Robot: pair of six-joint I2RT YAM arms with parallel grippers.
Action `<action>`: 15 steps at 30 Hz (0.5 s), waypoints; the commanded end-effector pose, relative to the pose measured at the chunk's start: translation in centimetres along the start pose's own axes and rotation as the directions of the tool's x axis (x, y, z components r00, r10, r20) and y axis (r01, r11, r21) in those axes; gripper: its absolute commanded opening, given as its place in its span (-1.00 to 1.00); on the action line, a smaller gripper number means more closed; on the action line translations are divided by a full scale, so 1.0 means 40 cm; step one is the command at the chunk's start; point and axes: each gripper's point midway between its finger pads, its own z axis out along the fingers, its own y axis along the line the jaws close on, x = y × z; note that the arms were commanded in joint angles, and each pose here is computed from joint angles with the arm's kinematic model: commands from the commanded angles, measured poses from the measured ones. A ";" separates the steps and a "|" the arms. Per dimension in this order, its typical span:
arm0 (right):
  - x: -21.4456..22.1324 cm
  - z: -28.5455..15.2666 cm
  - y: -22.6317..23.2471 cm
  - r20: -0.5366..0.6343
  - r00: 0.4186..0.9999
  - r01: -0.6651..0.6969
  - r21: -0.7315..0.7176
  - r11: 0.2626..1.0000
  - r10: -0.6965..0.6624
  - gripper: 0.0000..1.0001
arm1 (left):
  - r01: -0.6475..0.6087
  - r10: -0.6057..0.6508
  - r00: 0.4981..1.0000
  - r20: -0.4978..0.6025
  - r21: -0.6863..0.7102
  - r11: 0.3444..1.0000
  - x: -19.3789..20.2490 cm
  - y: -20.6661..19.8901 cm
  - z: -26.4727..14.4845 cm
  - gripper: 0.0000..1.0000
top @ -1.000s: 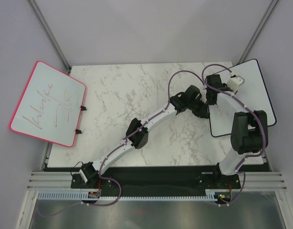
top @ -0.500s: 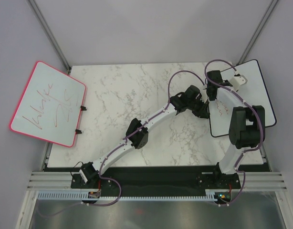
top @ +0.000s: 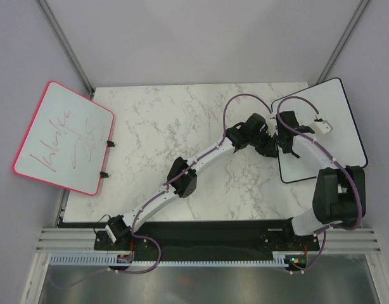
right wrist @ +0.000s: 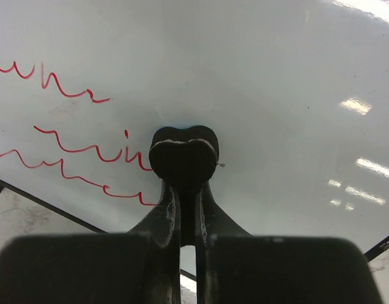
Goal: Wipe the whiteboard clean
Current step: Erase the whiteboard at the whiteboard stand.
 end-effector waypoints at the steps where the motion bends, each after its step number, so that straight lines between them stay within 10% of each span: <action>1: 0.039 0.008 -0.024 -0.071 0.996 0.057 0.072 0.996 -0.052 -1.00 | 0.107 -0.112 0.992 -0.054 -0.083 0.991 0.045 0.039 -0.012 -0.96; 15: -0.068 0.053 0.197 -0.002 0.986 -0.164 0.037 0.986 0.164 -1.00 | 0.123 -0.127 0.991 -0.051 -0.080 0.989 0.045 0.043 -0.013 -0.96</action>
